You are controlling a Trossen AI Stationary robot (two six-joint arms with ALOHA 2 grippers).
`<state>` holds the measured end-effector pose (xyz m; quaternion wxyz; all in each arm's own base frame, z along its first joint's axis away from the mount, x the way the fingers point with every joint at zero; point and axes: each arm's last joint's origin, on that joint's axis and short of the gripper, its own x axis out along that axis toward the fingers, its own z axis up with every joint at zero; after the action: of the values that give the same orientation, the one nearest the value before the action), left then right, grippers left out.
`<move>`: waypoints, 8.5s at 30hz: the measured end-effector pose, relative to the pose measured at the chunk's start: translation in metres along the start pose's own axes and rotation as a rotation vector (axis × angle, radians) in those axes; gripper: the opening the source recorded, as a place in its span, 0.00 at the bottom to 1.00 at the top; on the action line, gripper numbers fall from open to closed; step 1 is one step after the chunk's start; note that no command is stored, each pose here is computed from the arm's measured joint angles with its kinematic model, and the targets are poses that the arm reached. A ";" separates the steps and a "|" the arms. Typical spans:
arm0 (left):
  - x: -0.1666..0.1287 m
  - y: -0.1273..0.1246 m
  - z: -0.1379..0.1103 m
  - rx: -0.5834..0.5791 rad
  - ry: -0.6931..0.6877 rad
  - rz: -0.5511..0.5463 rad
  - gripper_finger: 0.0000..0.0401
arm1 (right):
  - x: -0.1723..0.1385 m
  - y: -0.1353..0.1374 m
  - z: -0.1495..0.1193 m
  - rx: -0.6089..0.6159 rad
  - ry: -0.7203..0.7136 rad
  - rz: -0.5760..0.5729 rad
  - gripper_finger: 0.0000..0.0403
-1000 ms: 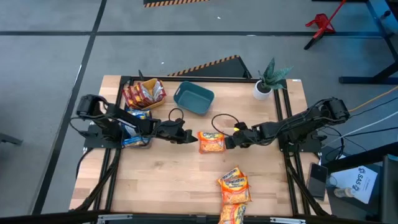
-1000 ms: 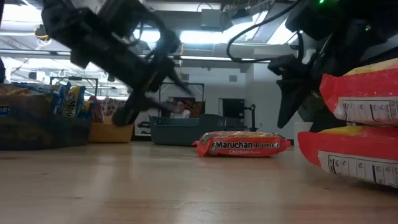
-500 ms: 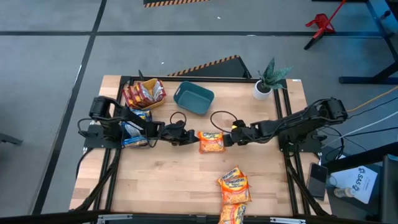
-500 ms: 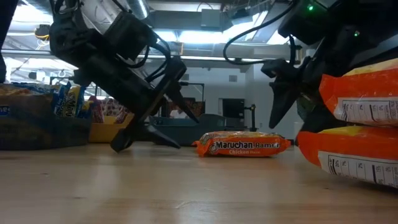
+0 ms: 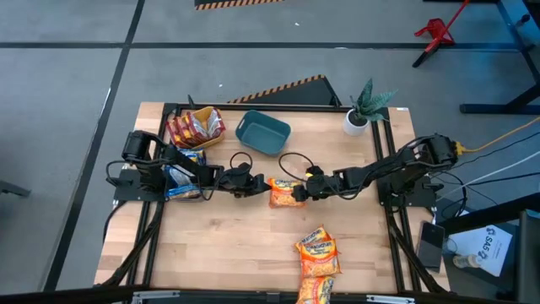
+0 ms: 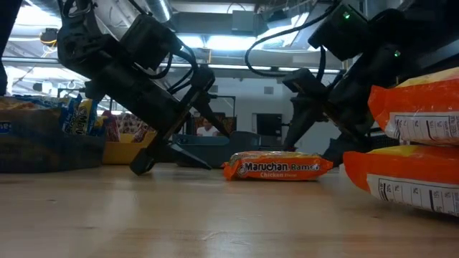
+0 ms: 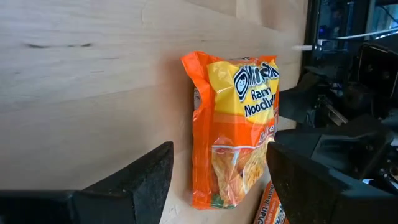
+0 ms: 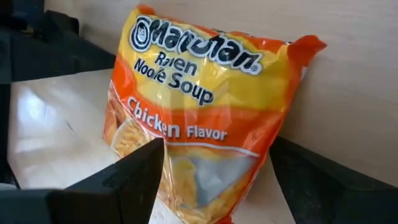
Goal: Sort Maruchan noodles
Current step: Put the orange noodle pack into the blue bin
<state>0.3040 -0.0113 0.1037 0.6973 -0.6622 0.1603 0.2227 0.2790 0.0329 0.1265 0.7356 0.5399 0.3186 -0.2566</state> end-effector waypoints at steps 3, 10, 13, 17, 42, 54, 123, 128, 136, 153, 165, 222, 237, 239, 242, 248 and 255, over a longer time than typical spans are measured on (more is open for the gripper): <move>0.000 0.000 0.000 0.002 -0.001 0.003 0.63 | 0.000 0.000 0.002 -0.006 -0.006 0.001 0.70; 0.000 0.001 0.000 0.005 -0.006 0.008 0.63 | 0.001 0.003 0.011 -0.018 -0.017 0.044 0.70; 0.000 0.002 0.000 0.003 -0.012 0.012 0.63 | 0.001 0.004 0.014 -0.016 -0.030 0.064 0.70; 0.000 0.002 0.000 0.004 -0.009 0.012 0.63 | 0.001 0.006 0.017 -0.040 -0.041 0.090 0.70; -0.001 0.002 -0.027 -0.063 -0.070 0.130 0.63 | 0.001 0.007 0.021 -0.032 -0.016 0.109 0.70; 0.004 0.004 -0.027 -0.095 -0.093 0.113 0.63 | 0.000 0.013 0.024 -0.047 -0.098 0.161 0.70; 0.016 -0.002 -0.030 -0.047 -0.031 0.087 0.57 | 0.011 0.020 0.028 -0.311 0.114 -0.337 0.70; 0.016 -0.002 -0.029 -0.046 -0.054 0.086 0.57 | 0.013 0.023 0.028 -0.294 0.117 -0.297 0.70; 0.016 -0.002 -0.028 -0.047 -0.095 0.084 0.57 | 0.015 0.027 0.029 -0.286 0.114 -0.239 0.70; 0.016 -0.009 -0.028 -0.025 -0.060 0.013 0.29 | -0.024 0.038 0.034 -0.292 0.105 -0.199 0.70; 0.018 -0.029 -0.013 -0.059 0.009 -0.195 0.26 | -0.096 0.037 0.040 -0.282 0.046 -0.218 0.70; -0.135 -0.146 0.206 0.337 -0.209 0.278 0.23 | -0.176 0.011 0.048 -0.248 -0.246 -0.339 0.70; -0.105 -0.103 0.228 0.388 -0.037 0.501 0.23 | -0.162 0.014 0.047 -0.258 -0.209 -0.371 0.70; -0.102 -0.100 0.230 0.397 -0.029 0.511 0.23 | -0.162 0.014 0.047 -0.258 -0.209 -0.370 0.69; -0.100 -0.098 0.231 0.421 -0.012 0.522 0.23 | -0.162 0.014 0.047 -0.257 -0.209 -0.370 0.69; -0.105 -0.092 0.233 0.447 0.021 0.564 0.23 | -0.162 0.014 0.047 -0.257 -0.210 -0.370 0.70; -0.107 -0.090 0.236 0.497 0.020 0.595 0.23 | -0.162 0.015 0.047 -0.267 -0.214 -0.356 0.69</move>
<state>0.2437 0.2106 0.2525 0.7399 -0.3999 0.4010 0.3631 0.1914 -0.0024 0.2669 0.7733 0.3428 0.3600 -0.3936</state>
